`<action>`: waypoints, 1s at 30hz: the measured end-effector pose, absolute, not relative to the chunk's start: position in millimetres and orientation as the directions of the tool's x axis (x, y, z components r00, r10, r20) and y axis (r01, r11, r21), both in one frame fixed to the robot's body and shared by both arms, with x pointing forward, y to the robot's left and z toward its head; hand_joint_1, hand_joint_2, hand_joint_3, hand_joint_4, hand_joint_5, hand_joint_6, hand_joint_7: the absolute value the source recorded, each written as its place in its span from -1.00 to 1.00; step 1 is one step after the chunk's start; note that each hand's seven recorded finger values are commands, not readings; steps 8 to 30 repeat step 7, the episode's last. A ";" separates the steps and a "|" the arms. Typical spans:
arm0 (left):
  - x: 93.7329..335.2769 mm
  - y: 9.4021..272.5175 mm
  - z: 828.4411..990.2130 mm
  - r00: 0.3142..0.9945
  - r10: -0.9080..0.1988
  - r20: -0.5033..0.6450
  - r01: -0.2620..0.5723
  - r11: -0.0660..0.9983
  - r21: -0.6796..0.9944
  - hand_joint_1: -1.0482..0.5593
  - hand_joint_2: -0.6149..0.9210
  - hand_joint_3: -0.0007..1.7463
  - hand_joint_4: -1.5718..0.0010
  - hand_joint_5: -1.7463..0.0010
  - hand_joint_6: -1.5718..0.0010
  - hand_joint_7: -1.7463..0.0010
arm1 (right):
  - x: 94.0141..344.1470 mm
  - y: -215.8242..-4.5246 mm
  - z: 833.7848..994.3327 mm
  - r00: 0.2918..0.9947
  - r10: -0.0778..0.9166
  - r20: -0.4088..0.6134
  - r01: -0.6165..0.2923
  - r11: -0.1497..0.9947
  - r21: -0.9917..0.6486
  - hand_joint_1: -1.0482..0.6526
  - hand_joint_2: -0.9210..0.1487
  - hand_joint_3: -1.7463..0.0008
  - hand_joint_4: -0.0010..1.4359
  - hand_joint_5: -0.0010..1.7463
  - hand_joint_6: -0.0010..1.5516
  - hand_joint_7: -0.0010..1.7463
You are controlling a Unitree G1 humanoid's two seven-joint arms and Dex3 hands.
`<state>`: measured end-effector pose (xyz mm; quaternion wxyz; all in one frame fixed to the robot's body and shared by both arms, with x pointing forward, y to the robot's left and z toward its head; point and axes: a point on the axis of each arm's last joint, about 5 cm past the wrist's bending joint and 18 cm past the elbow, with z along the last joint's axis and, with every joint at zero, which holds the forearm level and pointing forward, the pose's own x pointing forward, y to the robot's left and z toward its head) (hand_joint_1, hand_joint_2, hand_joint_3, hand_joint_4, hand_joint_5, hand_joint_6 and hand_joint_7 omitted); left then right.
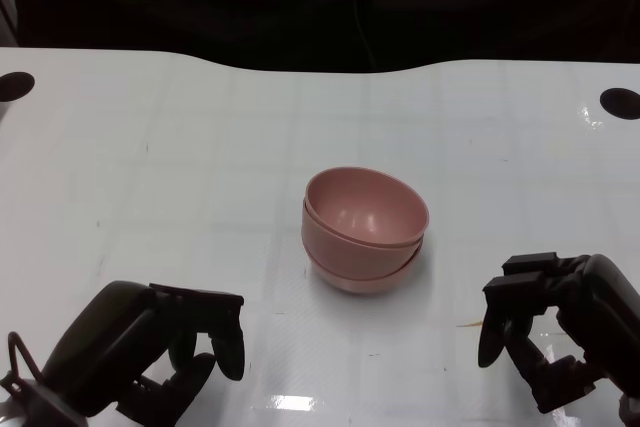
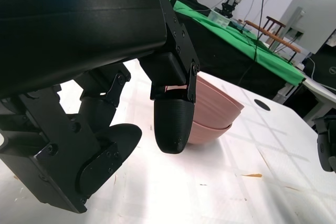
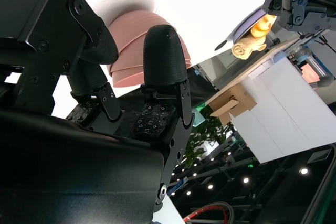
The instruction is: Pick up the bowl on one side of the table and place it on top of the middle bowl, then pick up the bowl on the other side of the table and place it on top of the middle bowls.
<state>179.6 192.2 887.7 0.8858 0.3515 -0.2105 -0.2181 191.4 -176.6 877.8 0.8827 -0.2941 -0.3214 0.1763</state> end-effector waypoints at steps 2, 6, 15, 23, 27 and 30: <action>180.6 192.0 888.5 0.815 -0.535 0.223 0.236 0.658 0.715 0.32 0.06 0.73 -0.16 -0.81 -0.13 -0.52 | 191.4 -176.7 876.9 0.734 0.501 0.459 -0.124 0.763 -0.634 0.44 0.69 -1.00 0.50 0.86 0.29 0.51; 181.0 191.8 888.7 0.814 -0.536 0.225 0.235 0.657 0.716 0.32 0.08 0.71 -0.15 -0.81 -0.13 -0.52 | 191.4 -176.7 876.4 0.735 0.500 0.458 -0.125 0.764 -0.633 0.45 0.71 -0.99 0.49 0.86 0.30 0.51; 180.9 191.8 888.7 0.813 -0.536 0.225 0.236 0.657 0.716 0.32 0.09 0.70 -0.16 -0.80 -0.13 -0.51 | 191.4 -176.4 876.5 0.734 0.502 0.457 -0.127 0.763 -0.634 0.46 0.72 -0.99 0.49 0.86 0.30 0.51; 180.9 191.8 888.7 0.813 -0.536 0.225 0.236 0.657 0.716 0.32 0.09 0.70 -0.16 -0.80 -0.13 -0.51 | 191.4 -176.4 876.5 0.734 0.502 0.457 -0.127 0.763 -0.634 0.46 0.72 -0.99 0.49 0.86 0.30 0.51; 180.9 191.8 888.7 0.813 -0.536 0.225 0.236 0.657 0.716 0.32 0.09 0.70 -0.16 -0.80 -0.13 -0.51 | 191.4 -176.4 876.5 0.734 0.502 0.457 -0.127 0.763 -0.634 0.46 0.72 -0.99 0.49 0.86 0.30 0.51; 180.9 191.8 888.7 0.813 -0.536 0.225 0.236 0.657 0.716 0.32 0.09 0.70 -0.16 -0.80 -0.13 -0.51 | 191.4 -176.4 876.5 0.734 0.502 0.457 -0.127 0.763 -0.634 0.46 0.72 -0.99 0.49 0.86 0.30 0.51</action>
